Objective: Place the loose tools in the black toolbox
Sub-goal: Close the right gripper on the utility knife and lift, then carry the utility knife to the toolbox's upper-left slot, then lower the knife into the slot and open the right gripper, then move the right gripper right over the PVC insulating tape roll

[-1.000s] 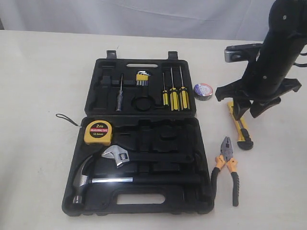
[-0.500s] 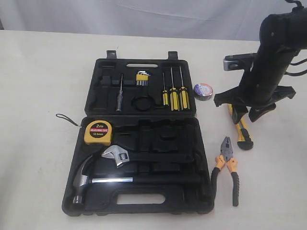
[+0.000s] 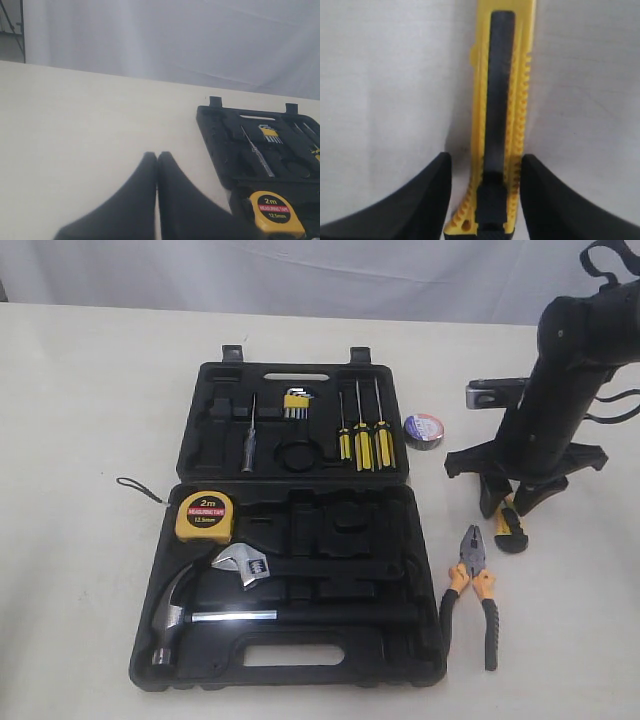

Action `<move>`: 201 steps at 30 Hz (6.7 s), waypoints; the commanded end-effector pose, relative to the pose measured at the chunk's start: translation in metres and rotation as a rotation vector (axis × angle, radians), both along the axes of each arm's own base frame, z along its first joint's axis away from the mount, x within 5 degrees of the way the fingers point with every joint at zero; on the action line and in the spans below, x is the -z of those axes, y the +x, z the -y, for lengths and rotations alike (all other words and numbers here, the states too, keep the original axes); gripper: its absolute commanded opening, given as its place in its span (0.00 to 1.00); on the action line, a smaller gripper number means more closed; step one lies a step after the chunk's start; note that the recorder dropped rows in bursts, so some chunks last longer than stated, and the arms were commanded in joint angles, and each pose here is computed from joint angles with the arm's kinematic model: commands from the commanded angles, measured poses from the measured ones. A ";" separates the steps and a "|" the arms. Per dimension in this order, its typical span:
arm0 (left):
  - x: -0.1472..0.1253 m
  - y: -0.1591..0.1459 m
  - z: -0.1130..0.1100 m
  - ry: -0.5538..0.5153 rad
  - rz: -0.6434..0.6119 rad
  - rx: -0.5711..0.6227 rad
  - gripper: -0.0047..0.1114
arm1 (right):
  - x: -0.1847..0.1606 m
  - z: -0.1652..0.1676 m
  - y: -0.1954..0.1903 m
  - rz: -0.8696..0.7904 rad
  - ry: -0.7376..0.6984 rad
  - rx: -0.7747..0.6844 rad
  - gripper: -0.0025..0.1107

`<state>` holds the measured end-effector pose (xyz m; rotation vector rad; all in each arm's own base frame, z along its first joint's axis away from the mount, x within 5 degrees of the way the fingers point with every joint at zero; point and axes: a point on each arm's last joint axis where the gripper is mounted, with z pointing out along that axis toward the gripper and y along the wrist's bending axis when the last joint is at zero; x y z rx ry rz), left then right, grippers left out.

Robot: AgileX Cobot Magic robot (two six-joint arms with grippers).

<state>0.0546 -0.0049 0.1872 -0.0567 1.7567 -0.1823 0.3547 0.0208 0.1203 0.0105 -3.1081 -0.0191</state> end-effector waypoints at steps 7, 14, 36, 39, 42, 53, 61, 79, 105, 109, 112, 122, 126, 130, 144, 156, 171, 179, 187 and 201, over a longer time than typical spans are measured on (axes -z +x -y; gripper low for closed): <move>-0.001 0.000 0.000 -0.004 0.000 0.006 0.04 | 0.015 0.002 -0.002 -0.054 0.003 -0.005 0.13; -0.001 0.000 0.000 -0.004 0.000 0.006 0.04 | -0.019 0.001 -0.002 0.041 0.011 0.006 0.02; -0.001 0.000 0.000 -0.004 0.000 0.006 0.04 | -0.195 -0.205 0.043 0.628 0.293 -0.115 0.02; -0.001 0.000 0.000 -0.004 0.000 0.006 0.04 | -0.173 -0.242 0.041 0.642 0.273 -0.159 0.02; -0.001 0.000 0.000 -0.004 0.000 0.006 0.04 | -0.145 -0.267 0.043 0.660 0.237 -0.138 0.02; -0.001 0.000 0.000 -0.004 0.000 0.006 0.04 | -0.054 -0.296 0.054 0.610 0.174 -0.060 0.02; -0.001 0.000 0.000 -0.004 0.000 0.006 0.04 | -0.045 -0.309 0.048 0.589 0.233 0.011 0.02; -0.001 0.000 0.000 -0.004 0.000 0.006 0.04 | -0.032 -0.309 0.046 0.567 0.184 -0.014 0.02; -0.001 0.000 0.000 -0.004 0.000 0.006 0.04 | -0.056 -0.307 0.045 0.607 0.197 -0.059 0.50; -0.001 0.000 0.000 -0.004 0.000 0.006 0.04 | -0.055 -0.305 0.048 0.617 0.194 -0.075 0.08; -0.001 0.000 0.000 -0.004 0.000 0.006 0.04 | -0.054 -0.305 0.053 0.654 0.199 -0.104 0.02; -0.001 0.000 0.000 -0.001 0.000 0.005 0.04 | -0.027 -0.300 0.067 0.683 0.196 -0.125 0.02; -0.001 0.000 0.000 -0.001 0.000 0.005 0.04 | -0.010 -0.301 0.068 0.670 0.183 -0.137 0.02; -0.001 0.000 0.000 -0.001 0.000 0.005 0.04 | -0.007 -0.300 0.069 0.670 0.161 -0.150 0.02; -0.001 0.000 0.000 -0.001 0.000 0.005 0.04 | -0.052 -0.299 0.068 0.742 0.165 -0.186 0.02; -0.001 0.000 0.000 0.003 0.000 0.005 0.04 | -0.163 -0.273 0.009 0.515 0.172 -0.517 0.02; -0.001 0.000 0.000 0.003 0.000 0.005 0.04 | -0.320 -0.108 -0.032 0.728 0.138 -0.253 0.02; -0.001 0.000 0.000 0.003 0.000 0.005 0.04 | -0.259 -0.035 0.008 0.529 0.145 -0.059 0.02; -0.001 0.000 0.000 0.003 0.000 0.005 0.04 | -0.162 -0.035 0.069 0.339 0.101 -0.119 0.02; -0.001 0.000 0.000 0.003 0.000 0.005 0.04 | -0.069 -0.046 0.096 0.168 0.120 -0.115 0.56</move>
